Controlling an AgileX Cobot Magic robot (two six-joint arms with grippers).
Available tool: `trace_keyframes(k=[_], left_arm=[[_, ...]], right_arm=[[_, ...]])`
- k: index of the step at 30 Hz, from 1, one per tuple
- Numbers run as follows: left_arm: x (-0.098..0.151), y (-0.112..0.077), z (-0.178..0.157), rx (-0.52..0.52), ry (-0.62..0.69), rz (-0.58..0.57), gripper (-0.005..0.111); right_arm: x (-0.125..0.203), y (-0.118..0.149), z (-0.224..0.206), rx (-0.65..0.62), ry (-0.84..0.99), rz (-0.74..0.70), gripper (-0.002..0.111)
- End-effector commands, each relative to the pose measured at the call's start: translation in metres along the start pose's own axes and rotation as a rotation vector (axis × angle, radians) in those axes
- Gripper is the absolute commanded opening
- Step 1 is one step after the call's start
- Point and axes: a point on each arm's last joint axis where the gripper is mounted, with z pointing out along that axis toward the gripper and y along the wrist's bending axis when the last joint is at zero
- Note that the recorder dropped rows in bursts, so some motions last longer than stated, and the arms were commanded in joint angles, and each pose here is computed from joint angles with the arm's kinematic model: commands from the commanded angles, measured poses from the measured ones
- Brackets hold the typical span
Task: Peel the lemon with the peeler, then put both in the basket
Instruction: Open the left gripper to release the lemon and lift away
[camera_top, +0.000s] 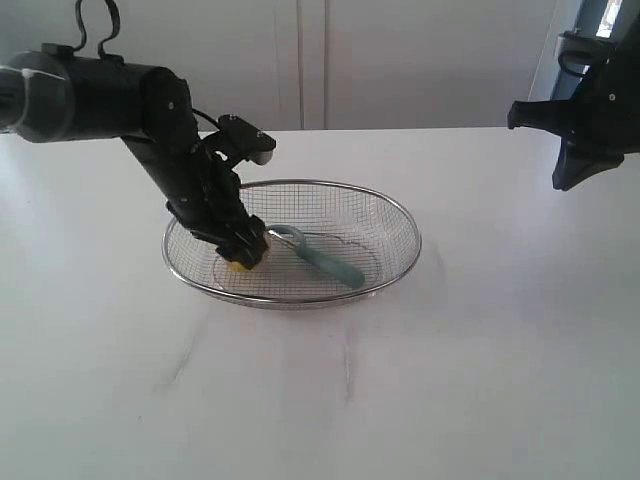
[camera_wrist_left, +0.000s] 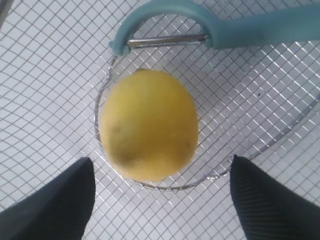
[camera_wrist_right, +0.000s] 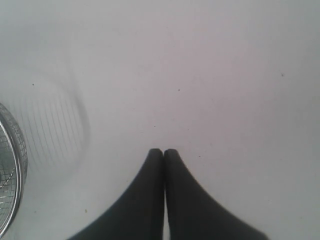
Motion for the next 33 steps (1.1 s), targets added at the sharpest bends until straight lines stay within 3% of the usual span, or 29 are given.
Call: trace_keyframes(k=[1,6,9,16,21,33], left_arm=[[-0.002,-0.005,-0.021,0.01,-0.004,-0.005,0.077],[0.0,-0.007,-0.037,0.016,0.002,-0.013,0.074],[0.001,-0.009,-0.045,0.021,0.012,-0.014,0.066],[0.006,-0.012,-0.061,0.038,0.049,-0.014,0.032],[0.009,-0.014,-0.07,0.045,0.064,-0.014,0.0],[0.015,-0.005,-0.08,0.021,0.089,-0.072,0.0]], right_arm=[[0.0,-0.002,-0.005,0.006,-0.016,-0.001,0.0],[0.0,-0.002,-0.005,0.006,-0.016,-0.001,0.0],[0.0,-0.002,-0.005,0.006,-0.016,-0.001,0.0],[0.0,-0.002,-0.005,0.006,-0.016,-0.001,0.0],[0.0,-0.002,-0.005,0.006,-0.016,-0.001,0.0],[0.0,-0.002,-0.005,0.006,-0.016,-0.001,0.0]])
